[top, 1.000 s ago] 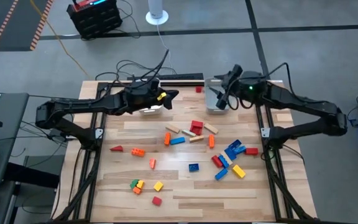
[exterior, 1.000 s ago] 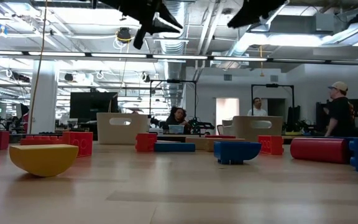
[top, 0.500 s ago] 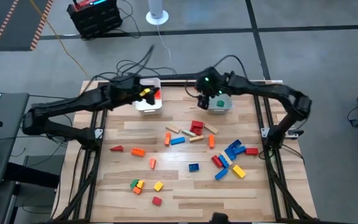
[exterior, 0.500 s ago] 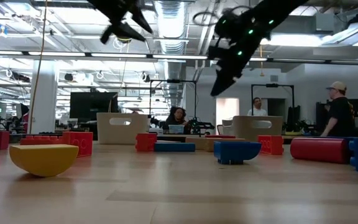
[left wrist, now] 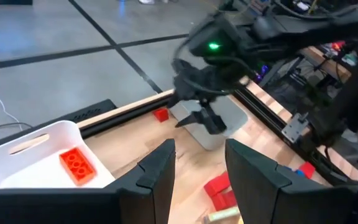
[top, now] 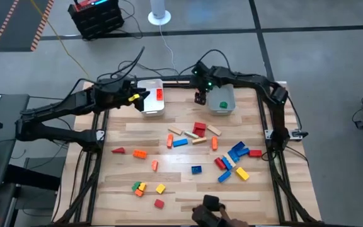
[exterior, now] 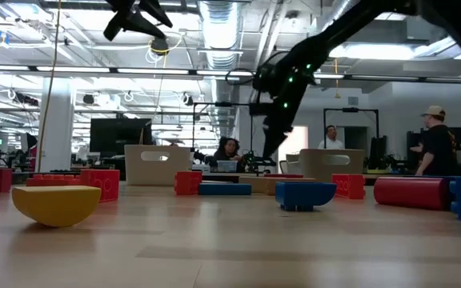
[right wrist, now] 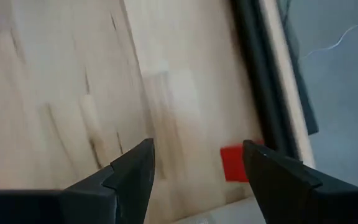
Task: Sort blocks by size
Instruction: Put the red triangle wooden block into the gray bin
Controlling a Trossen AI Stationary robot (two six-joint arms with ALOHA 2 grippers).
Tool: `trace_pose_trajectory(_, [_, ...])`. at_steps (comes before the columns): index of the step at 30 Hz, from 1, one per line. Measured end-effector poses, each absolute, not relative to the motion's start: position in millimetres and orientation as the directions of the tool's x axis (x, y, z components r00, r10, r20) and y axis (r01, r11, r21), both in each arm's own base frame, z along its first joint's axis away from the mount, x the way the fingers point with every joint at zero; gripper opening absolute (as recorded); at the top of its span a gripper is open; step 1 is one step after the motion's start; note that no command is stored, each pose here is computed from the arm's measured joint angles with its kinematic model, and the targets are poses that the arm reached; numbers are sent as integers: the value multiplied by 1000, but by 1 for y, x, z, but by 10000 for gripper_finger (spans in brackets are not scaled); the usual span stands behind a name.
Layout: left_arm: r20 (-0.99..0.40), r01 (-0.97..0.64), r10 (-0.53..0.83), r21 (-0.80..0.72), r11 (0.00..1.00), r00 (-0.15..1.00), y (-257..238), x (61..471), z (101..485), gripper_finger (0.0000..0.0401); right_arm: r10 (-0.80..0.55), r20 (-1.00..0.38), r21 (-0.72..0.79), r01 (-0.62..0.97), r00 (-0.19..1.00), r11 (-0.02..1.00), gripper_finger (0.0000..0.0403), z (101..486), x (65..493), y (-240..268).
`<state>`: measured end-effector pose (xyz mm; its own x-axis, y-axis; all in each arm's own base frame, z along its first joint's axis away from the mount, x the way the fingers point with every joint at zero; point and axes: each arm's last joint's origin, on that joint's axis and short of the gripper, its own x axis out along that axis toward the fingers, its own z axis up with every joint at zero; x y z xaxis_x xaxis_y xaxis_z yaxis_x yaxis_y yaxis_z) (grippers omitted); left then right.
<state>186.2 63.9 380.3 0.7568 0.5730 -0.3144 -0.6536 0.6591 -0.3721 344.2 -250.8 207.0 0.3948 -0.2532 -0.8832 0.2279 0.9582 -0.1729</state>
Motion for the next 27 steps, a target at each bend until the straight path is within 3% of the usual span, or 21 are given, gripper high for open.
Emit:
trace_pose_trajectory(7, [-333, -637, 544, -361, 681, 770, 58, 188, 378, 134, -212, -924, -146, 219, 319, 965, 266, 187, 349, -270])
trace_pose_trajectory(14, [-340, -622, 523, -358, 697, 782, 53, 189, 377, 134, -224, -947, -192, 154, 231, 969, 225, 174, 346, -275])
trace_pose_trajectory(27, [-340, -619, 521, -345, 706, 783, 51, 190, 376, 134, -238, -949, -213, 136, 206, 967, 169, 164, 344, -282])
